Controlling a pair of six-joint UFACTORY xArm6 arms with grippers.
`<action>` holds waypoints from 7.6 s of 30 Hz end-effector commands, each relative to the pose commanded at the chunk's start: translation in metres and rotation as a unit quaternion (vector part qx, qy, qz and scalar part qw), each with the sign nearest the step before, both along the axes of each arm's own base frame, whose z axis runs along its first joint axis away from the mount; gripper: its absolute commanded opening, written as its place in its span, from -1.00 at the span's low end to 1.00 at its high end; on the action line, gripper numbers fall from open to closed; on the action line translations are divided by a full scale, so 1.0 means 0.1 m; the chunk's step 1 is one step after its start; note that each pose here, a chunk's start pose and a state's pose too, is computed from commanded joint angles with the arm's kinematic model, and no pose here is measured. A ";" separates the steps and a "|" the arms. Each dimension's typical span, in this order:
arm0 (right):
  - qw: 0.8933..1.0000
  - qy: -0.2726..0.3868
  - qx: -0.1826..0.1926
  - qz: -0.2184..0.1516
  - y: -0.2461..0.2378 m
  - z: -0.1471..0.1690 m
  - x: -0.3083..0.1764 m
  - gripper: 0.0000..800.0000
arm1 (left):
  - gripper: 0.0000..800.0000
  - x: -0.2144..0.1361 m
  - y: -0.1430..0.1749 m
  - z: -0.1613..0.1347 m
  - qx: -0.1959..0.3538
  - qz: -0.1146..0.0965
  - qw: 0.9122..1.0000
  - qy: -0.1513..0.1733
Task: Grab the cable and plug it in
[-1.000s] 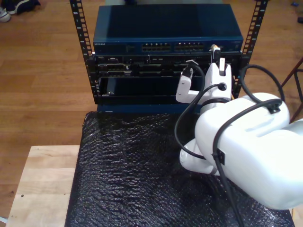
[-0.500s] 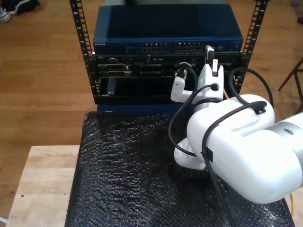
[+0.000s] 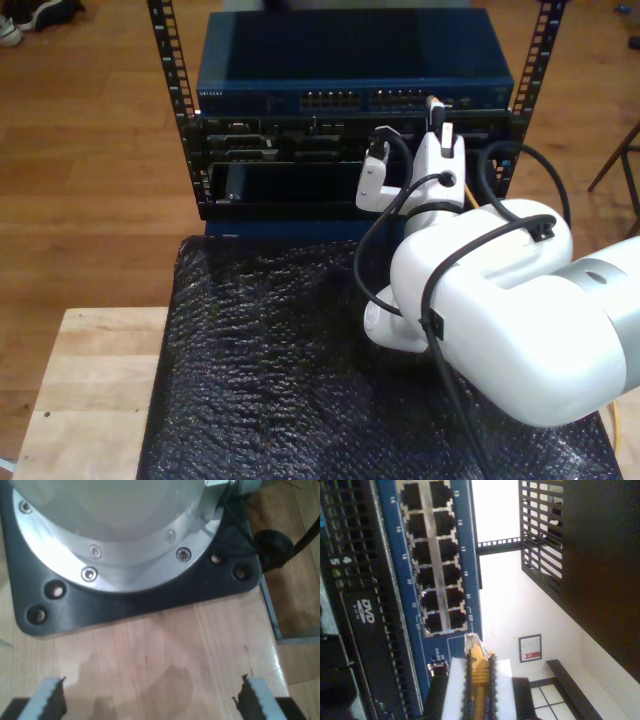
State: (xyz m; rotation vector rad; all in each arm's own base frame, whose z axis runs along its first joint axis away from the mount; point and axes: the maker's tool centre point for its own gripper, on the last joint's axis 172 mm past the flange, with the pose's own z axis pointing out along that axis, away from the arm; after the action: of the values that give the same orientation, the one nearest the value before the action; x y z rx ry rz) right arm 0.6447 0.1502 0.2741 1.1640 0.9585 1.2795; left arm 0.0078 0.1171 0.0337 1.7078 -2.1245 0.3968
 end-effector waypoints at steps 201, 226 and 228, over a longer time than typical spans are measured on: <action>0.770 0.636 -0.023 0.033 -3.83 -0.51 -2.44 0.99 | 1.00 0.00 0.00 0.00 0.000 0.000 1.000 0.000; 0.678 0.723 0.045 0.126 -3.83 -0.91 -4.82 0.99 | 1.00 0.00 0.00 0.00 0.000 0.000 1.000 0.000; 0.677 0.723 0.040 0.131 -3.82 -0.97 -4.94 0.99 | 1.00 0.00 0.00 0.00 0.000 0.000 1.000 0.000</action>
State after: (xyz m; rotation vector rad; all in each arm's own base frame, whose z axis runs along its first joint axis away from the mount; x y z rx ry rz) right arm 0.1511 -0.2316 0.1774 2.1917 2.2598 0.3127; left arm 0.0078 0.1171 0.0337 1.7078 -2.1245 0.3968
